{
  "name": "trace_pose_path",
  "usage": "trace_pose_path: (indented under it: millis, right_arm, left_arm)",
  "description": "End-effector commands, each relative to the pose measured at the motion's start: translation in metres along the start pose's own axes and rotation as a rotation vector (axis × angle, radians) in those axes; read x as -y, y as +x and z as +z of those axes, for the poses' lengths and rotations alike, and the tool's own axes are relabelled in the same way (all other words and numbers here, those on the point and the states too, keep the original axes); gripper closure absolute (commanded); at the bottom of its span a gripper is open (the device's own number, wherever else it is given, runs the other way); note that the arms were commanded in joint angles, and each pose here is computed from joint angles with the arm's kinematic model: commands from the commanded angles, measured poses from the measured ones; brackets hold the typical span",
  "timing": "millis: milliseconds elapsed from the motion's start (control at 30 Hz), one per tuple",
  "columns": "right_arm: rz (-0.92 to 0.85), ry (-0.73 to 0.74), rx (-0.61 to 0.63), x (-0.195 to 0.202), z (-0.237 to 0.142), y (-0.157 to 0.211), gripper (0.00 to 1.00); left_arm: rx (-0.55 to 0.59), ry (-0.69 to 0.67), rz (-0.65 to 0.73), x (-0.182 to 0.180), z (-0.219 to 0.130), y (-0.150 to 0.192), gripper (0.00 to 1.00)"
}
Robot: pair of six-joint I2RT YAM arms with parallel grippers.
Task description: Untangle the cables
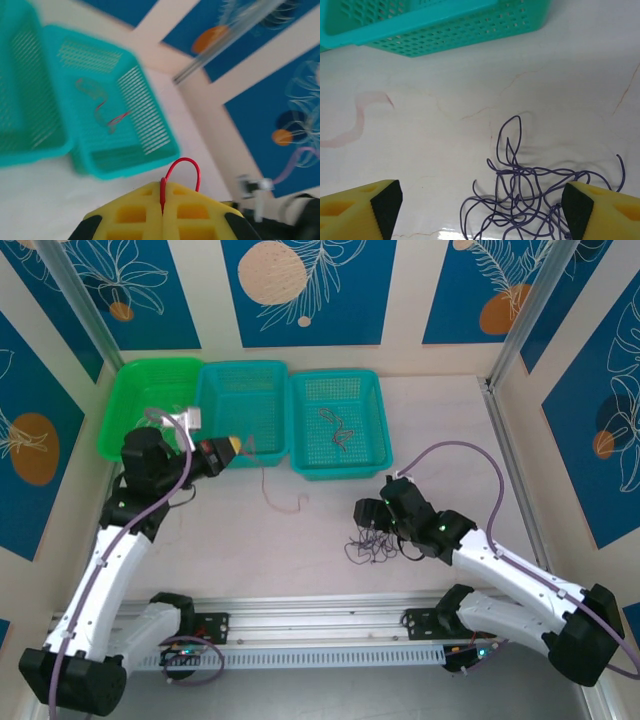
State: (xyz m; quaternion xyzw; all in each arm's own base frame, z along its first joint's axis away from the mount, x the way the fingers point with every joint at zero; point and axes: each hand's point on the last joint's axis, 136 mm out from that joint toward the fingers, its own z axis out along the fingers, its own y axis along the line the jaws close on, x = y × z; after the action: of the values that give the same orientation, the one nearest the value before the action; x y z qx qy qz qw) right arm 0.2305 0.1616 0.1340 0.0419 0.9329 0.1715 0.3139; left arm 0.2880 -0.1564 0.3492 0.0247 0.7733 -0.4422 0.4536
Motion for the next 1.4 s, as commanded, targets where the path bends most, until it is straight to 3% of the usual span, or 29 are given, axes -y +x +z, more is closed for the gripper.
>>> trace_pose_path:
  millis: [0,233,400,567,867,1200,1300,1367]
  right_arm:
    - [0.011,-0.053,-0.041,-0.007,0.001,-0.001,0.13]
    - [0.049,-0.149,-0.021,-0.021,-0.015,-0.01,0.12]
    - [0.021,-0.286,0.022,-0.044,-0.044,-0.023,0.12]
    - [0.029,-0.424,0.147,-0.063,-0.089,-0.048,0.11]
    - [-0.006,-0.562,0.452,-0.079,-0.17,-0.102,0.04]
    - [-0.01,-0.559,0.445,-0.076,-0.178,-0.1,0.03]
    - [0.009,-0.547,0.455,-0.069,-0.179,-0.098,0.03]
    - [0.019,-0.534,0.463,-0.064,-0.179,-0.097,0.02]
  left_arm:
    - [0.054,0.145,0.103,0.057,0.004,-0.035,1.0]
    - [0.135,0.232,0.25,0.124,0.035,-0.094,1.0]
    - [0.181,0.157,0.289,0.121,0.065,-0.134,1.0]
    - [0.151,0.152,0.262,0.112,0.112,-0.149,1.0]
    - [0.05,0.127,0.261,0.089,0.21,-0.121,1.0]
    - [-0.142,-0.053,0.311,0.009,0.307,-0.039,1.0]
    - [-0.179,-0.105,0.292,-0.016,0.324,-0.019,0.6]
    - [-0.179,-0.125,0.287,-0.021,0.326,-0.018,0.42]
